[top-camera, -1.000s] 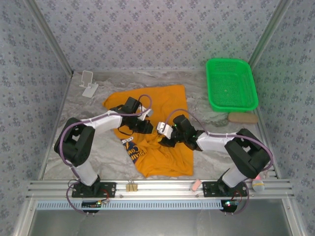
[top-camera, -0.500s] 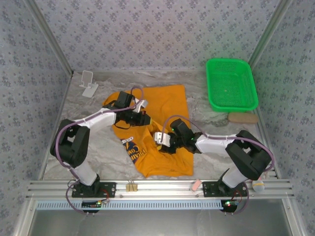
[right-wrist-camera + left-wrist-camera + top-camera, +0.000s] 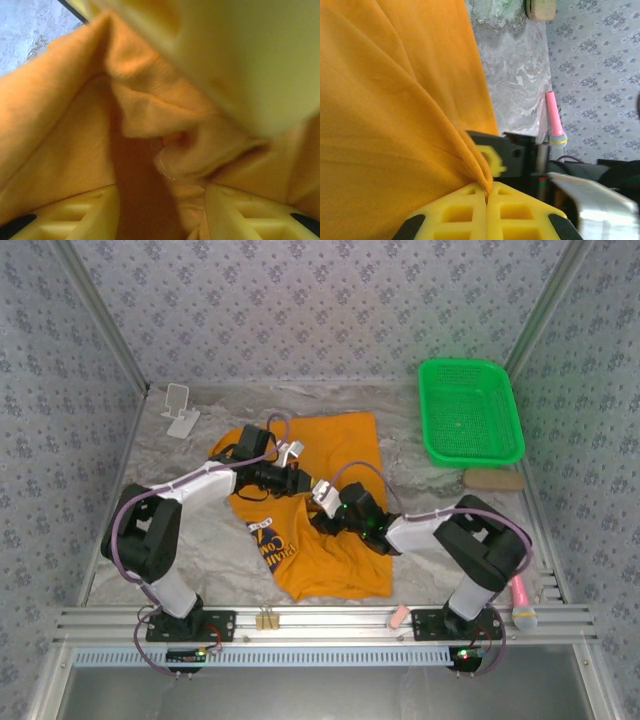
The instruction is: Fold the inside-out t-shirt
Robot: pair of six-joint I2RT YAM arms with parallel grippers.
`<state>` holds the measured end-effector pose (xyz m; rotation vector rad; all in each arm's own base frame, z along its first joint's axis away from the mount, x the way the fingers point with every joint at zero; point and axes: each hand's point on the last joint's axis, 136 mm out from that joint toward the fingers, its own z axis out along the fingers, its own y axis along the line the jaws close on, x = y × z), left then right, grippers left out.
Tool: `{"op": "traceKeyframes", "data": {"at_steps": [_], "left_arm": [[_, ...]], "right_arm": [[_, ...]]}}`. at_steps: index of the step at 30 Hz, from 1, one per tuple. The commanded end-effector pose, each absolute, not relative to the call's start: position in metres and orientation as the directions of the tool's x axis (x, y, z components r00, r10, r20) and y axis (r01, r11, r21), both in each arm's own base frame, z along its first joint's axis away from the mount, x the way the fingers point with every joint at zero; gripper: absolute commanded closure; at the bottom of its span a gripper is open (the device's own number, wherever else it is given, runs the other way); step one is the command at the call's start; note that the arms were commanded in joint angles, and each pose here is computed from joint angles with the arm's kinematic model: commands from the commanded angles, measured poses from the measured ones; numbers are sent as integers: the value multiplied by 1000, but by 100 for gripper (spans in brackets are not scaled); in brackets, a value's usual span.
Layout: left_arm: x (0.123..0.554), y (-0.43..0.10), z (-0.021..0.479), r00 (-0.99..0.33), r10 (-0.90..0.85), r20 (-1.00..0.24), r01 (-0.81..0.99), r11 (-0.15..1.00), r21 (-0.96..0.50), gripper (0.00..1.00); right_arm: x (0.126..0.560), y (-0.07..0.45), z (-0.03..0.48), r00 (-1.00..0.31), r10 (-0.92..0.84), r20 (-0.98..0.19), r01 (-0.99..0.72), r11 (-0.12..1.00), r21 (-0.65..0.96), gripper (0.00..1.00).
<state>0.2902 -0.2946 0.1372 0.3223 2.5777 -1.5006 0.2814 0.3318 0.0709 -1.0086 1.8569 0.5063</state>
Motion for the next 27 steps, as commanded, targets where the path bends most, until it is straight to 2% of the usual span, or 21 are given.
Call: {"op": "traceKeyframes", "data": {"at_steps": [1,3,6,7,12,18,22,27], "left_arm": [[287,-299,148,-966,119,-231,260,420,-869,100],[288,-299,146,-968,122,-221,252,418,-873,100],[291,-294,144,-970,106,-217,242,429,-870,100],[294,-291,142,-970,98,-224,244,442,-863,100],[322,-250,103,-977,7,-215,167,655,-737,100],[349,-233,61,-970,-4,-243,151,773,-616,100],[362,-235,53,-963,-6,-269,163,782,-601,100],[362,-247,60,-957,13,-288,205,735,-646,98]], "right_arm": [[299,344,86,-265,-288,-920,-741,671,3,50],[300,351,86,-252,-283,-925,-741,672,-3,58],[301,347,94,-225,-251,-941,-728,685,-9,92],[301,346,97,-209,-257,-944,-733,680,-23,100],[284,336,107,-128,-362,-923,-801,587,-119,100],[271,314,130,-34,-496,-867,-846,477,-239,100],[254,314,157,23,-534,-845,-907,344,-242,100],[265,319,171,-53,-501,-864,-921,359,-152,100]]}}
